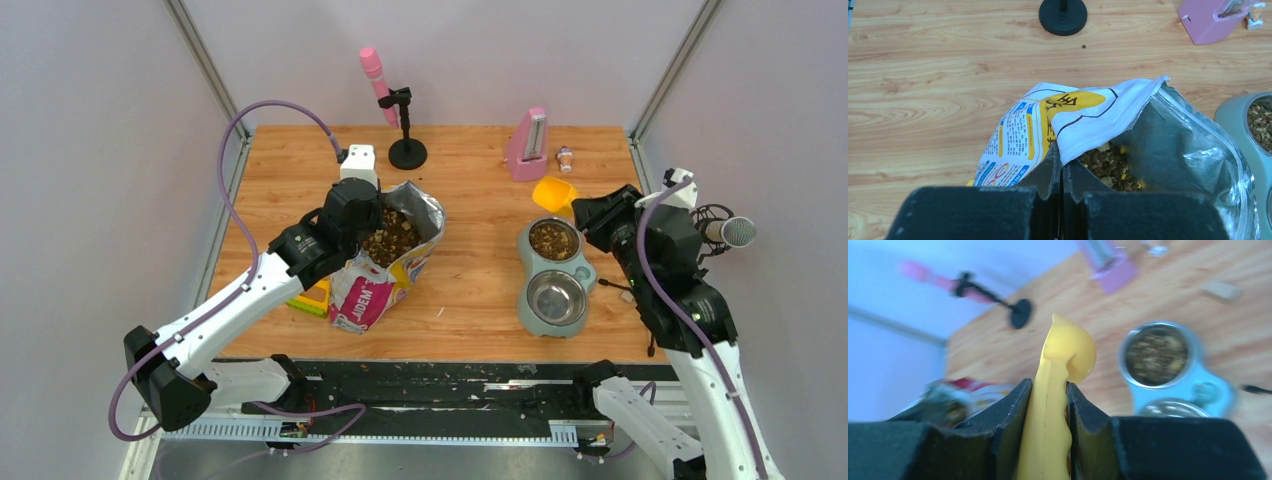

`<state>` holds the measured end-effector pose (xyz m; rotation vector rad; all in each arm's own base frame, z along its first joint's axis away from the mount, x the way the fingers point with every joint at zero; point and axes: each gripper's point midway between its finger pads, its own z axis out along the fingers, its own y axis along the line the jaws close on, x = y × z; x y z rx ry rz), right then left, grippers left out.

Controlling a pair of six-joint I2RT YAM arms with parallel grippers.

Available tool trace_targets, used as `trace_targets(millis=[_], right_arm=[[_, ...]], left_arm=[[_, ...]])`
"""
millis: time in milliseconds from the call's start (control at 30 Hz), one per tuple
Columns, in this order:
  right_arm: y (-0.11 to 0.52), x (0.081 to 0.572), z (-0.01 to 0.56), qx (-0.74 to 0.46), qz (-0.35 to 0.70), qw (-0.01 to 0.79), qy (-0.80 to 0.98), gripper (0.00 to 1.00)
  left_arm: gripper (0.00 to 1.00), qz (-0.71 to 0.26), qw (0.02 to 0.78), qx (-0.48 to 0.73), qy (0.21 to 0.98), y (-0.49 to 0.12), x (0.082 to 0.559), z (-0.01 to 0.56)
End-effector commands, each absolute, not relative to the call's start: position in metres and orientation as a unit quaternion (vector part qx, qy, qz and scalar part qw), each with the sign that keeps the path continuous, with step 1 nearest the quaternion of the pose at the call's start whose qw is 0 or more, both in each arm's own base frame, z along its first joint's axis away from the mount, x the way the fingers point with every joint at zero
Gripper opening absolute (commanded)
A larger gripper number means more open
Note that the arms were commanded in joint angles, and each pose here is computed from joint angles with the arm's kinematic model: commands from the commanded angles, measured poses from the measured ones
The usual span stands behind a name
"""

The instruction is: Serve the pet food

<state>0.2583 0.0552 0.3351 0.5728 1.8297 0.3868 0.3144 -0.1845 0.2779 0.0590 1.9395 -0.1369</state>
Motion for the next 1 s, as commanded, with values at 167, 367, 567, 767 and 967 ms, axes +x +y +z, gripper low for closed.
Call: trace_targets(millis=[167,367,567,767,967], right_arm=[[0.209,0.226,0.411,-0.028,0.497,0.452,0.74,0.0],[0.278,0.233,0.38,-0.096,0.413,0.4,0.812,0.0],[0.285,0.261,0.345,-0.081,0.264,0.391,0.878,0.0],[0.283,0.282,0.291,-0.108,0.087,0.361,0.922,0.0],[0.282,0.31,0.24,-0.086,-0.019,0.348,0.934,0.0]], left_arm=[[0.0,-0.118,0.621,-0.013,0.775,-0.192,0.322,0.337],[0.0,-0.115,0.614,-0.013,0.781,-0.192,0.321,0.331],[0.0,-0.121,0.612,-0.013,0.781,-0.19,0.317,0.329],[0.0,-0.132,0.61,-0.012,0.781,-0.192,0.314,0.327],[0.0,-0.137,0.611,-0.019,0.78,-0.186,0.308,0.327]])
